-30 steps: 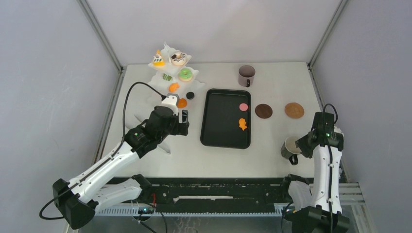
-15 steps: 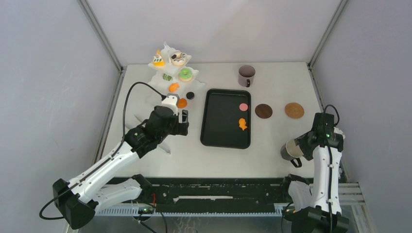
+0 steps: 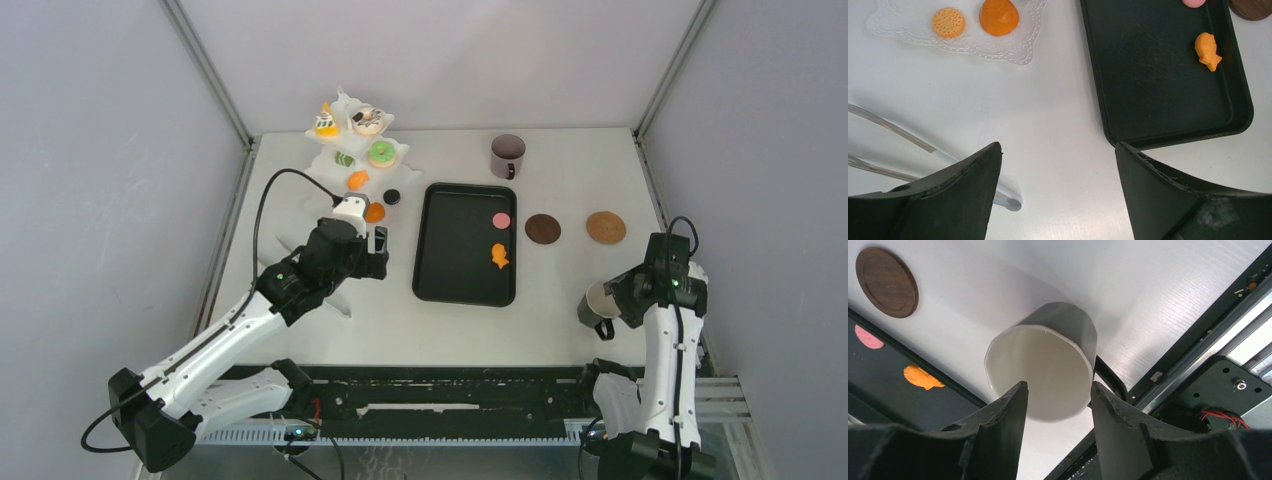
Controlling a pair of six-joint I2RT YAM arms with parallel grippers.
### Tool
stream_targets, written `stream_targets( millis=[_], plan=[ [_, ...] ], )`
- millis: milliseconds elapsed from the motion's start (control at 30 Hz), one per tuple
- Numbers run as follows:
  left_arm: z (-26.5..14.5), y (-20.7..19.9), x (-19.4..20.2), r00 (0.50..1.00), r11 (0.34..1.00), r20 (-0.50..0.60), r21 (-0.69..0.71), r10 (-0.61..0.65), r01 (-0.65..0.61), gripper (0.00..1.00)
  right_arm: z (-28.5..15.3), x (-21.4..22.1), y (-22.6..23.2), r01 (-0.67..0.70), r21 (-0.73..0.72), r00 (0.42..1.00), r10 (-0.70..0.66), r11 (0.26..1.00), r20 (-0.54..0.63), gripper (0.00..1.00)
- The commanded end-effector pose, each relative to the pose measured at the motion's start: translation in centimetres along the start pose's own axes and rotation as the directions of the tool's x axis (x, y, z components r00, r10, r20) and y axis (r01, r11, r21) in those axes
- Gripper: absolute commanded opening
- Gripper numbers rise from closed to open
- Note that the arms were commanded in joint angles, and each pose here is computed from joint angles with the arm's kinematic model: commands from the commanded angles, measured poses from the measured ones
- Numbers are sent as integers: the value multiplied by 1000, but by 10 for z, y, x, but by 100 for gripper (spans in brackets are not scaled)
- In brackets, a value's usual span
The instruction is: Serve the afternoon tea
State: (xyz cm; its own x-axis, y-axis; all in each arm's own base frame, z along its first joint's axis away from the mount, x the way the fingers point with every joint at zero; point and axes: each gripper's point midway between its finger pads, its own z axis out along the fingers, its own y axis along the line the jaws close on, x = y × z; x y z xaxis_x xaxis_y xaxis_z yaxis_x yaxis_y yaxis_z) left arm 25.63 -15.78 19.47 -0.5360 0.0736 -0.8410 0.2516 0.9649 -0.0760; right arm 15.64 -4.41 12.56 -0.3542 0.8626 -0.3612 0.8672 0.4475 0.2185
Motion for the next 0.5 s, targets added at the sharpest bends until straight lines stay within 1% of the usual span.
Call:
stream_targets(
  millis=[0, 100, 233, 367, 467],
  plan=[
    [-7, -1, -22, 998, 1000, 64, 10, -11, 11, 88, -13, -16, 7, 1, -31, 998, 1, 1000, 69, 58],
    [-7, 0, -22, 998, 1000, 66, 7, -10, 9, 88, -13, -20, 0, -2, 2, 996, 2, 1000, 88, 61],
    [-6, 0, -21, 998, 1000, 63, 5, -7, 7, 88, -9, -19, -4, -6, 35, 997, 3, 999, 73, 63],
    [-6, 0, -21, 998, 1000, 63, 5, -7, 7, 88, -3, -14, -4, -8, 42, 999, 6, 999, 44, 63],
    [-7, 1, -21, 998, 1000, 65, 1, -8, 7, 88, 7, -4, -8, -21, 60, 1000, 20, 998, 7, 60]
  ],
)
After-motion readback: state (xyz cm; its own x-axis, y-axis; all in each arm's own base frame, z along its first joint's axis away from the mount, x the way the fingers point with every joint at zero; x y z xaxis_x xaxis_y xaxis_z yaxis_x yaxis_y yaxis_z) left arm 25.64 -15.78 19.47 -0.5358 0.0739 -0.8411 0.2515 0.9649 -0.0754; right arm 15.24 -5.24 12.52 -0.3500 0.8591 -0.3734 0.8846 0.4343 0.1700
